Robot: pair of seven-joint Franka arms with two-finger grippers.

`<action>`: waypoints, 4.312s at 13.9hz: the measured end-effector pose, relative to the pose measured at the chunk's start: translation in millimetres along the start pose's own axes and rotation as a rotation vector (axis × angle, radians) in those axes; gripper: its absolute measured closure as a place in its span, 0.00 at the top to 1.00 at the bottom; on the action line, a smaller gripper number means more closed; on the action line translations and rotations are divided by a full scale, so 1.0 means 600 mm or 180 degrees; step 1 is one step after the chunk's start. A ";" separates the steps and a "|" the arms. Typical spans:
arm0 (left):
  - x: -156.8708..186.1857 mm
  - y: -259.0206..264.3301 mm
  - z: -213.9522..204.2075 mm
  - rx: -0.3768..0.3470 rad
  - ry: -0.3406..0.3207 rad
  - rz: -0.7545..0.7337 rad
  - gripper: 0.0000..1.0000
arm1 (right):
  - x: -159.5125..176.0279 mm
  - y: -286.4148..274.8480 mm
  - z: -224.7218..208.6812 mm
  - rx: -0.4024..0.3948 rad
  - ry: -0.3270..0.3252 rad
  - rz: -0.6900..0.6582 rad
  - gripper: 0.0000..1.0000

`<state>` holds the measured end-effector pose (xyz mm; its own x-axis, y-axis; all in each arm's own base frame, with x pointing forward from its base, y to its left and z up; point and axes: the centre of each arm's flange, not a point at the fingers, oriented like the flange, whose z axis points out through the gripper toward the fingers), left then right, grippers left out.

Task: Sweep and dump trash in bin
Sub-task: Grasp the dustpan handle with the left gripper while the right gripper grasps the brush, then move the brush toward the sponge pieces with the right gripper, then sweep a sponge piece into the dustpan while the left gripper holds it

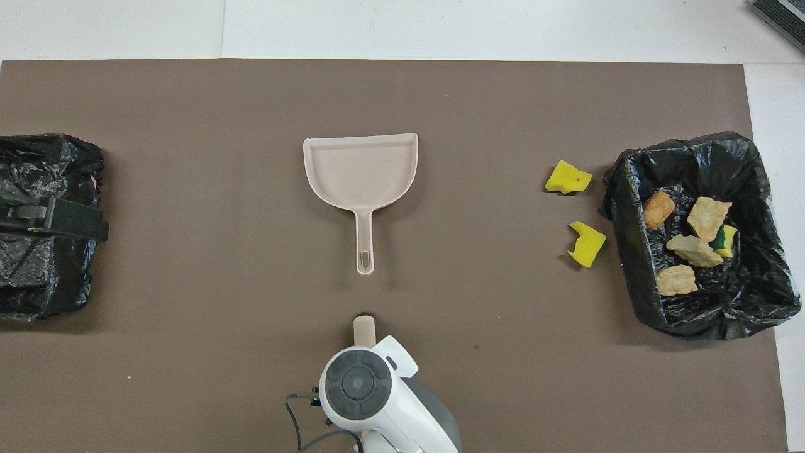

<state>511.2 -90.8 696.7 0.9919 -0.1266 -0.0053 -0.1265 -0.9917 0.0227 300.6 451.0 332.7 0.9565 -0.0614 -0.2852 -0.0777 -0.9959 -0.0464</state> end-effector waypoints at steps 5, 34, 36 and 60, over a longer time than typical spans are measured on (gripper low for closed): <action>0.034 0.090 0.070 -0.0027 0.0136 0.0037 1.00 | -0.040 0.038 0.014 -0.0104 -0.0033 -0.0005 0.90; 0.113 0.458 0.591 -0.0207 0.0209 -0.0055 0.93 | 0.299 0.553 -0.176 -0.1506 0.0092 0.0251 0.26; 0.115 0.456 0.590 -0.0163 0.0237 -0.0021 0.88 | 0.314 0.608 -0.176 -0.1572 0.0042 0.0179 0.26; 0.077 0.346 0.518 0.0486 -0.0467 0.3038 0.33 | 0.464 0.576 -0.169 -0.1941 0.0101 -0.1224 0.26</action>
<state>528.4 -309.4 390.4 0.4625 -0.8689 -0.1765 -0.8857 -0.4618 -0.0476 568.3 82.7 334.1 0.8930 0.3082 -0.3279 0.4280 -0.8067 0.4075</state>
